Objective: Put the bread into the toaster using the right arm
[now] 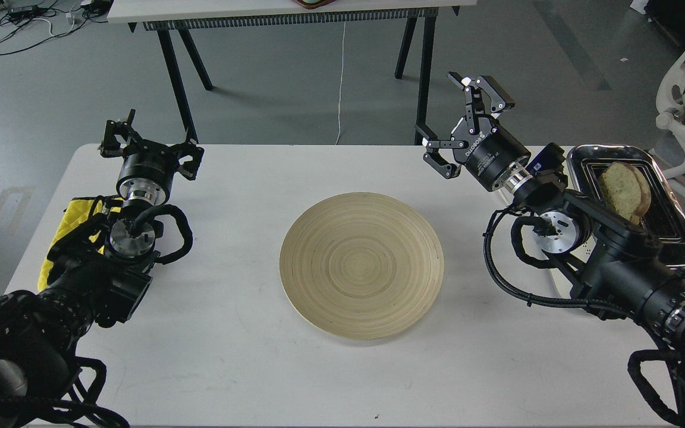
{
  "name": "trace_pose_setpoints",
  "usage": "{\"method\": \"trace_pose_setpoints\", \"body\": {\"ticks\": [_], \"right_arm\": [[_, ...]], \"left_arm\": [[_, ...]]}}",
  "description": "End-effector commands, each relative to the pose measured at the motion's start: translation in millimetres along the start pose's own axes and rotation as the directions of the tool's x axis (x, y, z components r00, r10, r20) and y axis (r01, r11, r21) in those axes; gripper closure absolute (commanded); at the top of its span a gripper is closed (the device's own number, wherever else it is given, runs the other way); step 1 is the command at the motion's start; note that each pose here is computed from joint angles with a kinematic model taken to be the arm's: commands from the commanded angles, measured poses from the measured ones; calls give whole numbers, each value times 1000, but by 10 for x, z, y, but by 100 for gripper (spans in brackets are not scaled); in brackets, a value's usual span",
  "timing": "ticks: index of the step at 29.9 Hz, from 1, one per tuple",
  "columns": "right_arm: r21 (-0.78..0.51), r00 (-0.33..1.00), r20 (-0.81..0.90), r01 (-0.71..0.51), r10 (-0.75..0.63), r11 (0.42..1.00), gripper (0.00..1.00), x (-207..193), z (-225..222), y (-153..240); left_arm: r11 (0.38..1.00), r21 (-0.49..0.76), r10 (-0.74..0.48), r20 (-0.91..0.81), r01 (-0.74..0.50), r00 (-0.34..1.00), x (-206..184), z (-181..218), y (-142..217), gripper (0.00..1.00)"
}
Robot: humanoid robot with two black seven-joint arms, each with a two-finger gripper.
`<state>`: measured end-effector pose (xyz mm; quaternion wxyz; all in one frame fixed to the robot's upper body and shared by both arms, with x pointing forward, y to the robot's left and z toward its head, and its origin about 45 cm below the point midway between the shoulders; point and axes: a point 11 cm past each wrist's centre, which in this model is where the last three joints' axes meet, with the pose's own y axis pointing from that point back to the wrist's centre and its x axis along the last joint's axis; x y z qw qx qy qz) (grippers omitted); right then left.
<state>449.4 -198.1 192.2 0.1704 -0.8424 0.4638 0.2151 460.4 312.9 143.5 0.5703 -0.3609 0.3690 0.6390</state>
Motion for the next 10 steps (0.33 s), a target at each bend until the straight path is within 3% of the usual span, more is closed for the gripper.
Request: {"method": "trace_pose_setpoints", "body": {"ticks": [1,10], "right_arm": [[43,993,107,-62,57,997,1,52,186,78],[64,982,166,-103,91,993,1,112,285,185]], "left_arm": [[1000,0,-1,0,1,1000,-2,-1,0,0],[1000,0,-1,0,1,1000,-2,-1,0,0]]}}
